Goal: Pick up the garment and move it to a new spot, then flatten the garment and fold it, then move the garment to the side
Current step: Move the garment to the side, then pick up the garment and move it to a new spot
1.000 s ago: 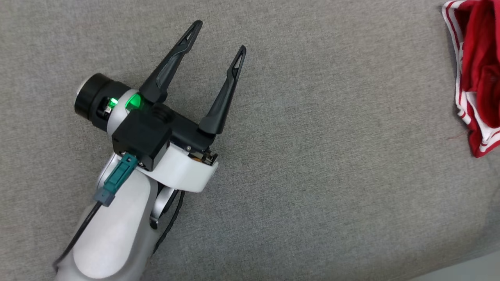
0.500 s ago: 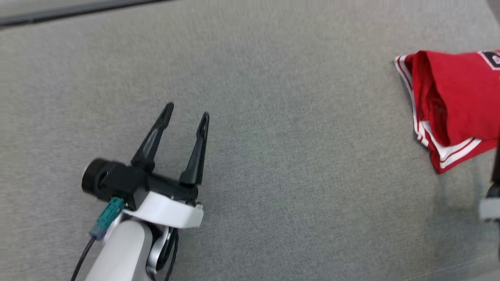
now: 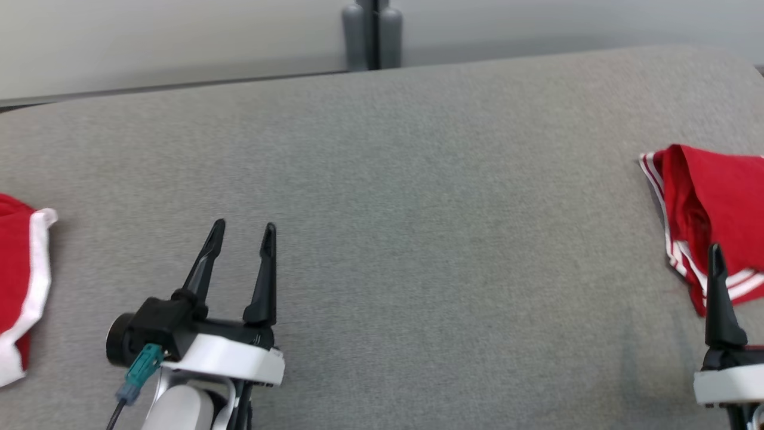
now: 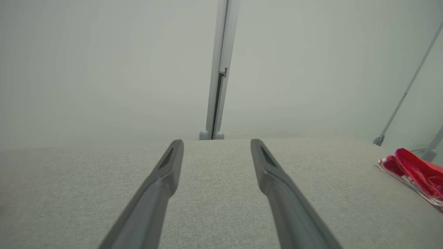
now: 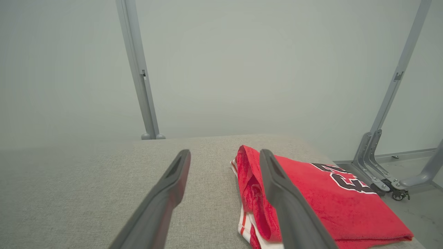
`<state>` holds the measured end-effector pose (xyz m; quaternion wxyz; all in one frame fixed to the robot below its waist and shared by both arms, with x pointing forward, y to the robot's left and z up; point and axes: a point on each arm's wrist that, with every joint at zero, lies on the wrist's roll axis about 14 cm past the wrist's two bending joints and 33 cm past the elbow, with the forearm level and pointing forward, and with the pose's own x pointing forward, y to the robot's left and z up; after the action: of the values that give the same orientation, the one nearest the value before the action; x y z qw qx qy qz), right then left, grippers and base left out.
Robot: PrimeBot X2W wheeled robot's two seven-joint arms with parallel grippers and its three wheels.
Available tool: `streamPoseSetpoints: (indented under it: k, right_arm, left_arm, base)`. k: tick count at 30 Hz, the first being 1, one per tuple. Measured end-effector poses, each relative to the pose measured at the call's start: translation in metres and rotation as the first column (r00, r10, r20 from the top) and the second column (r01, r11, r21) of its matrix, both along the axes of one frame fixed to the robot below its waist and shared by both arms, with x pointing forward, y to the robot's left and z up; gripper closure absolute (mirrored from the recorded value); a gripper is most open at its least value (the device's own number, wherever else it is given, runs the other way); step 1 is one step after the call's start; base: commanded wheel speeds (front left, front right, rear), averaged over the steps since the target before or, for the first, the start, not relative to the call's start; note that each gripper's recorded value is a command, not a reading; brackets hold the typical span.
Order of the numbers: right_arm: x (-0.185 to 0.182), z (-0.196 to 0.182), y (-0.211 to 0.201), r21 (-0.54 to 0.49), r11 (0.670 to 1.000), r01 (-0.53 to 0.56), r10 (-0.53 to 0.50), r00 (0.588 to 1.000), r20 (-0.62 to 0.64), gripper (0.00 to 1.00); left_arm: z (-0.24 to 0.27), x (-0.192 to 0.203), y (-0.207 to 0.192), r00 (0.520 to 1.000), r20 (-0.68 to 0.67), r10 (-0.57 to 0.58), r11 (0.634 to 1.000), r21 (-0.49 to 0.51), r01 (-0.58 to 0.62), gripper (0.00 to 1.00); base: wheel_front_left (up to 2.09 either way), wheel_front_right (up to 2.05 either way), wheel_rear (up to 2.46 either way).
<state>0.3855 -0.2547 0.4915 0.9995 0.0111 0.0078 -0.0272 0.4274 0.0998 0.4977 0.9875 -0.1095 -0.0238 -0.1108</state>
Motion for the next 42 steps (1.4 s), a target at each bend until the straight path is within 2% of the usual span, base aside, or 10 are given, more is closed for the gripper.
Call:
streamPoseSetpoints:
  k: [6,12,23,42]
  right_arm:
    - [-0.011,0.011,0.045,0.042,0.994,-0.101,0.101,0.995,0.002,0.00]
    - [-0.032,0.025,0.080,0.067,0.979,-0.190,0.190,0.982,0.010,0.00]
    - [-0.064,0.032,0.078,0.063,0.982,-0.181,0.180,0.984,0.009,0.00]
    - [-0.065,0.041,0.067,0.041,0.986,-0.159,0.158,0.987,0.028,0.00]
  left_arm:
    - [0.001,-0.033,0.056,0.988,-0.011,0.151,0.988,0.038,-0.151,0.00]
    - [0.007,-0.078,0.092,0.970,0.007,0.242,0.968,0.071,-0.242,0.00]
    - [0.005,-0.109,0.102,0.963,-0.001,0.268,0.961,0.076,-0.267,0.00]
    - [-0.004,-0.114,0.101,0.963,-0.027,0.267,0.961,0.086,-0.264,0.00]
  base:
    - [0.00,0.00,0.00]
    - [0.00,0.00,0.00]
    - [0.00,0.00,0.00]
    - [0.00,0.00,0.00]
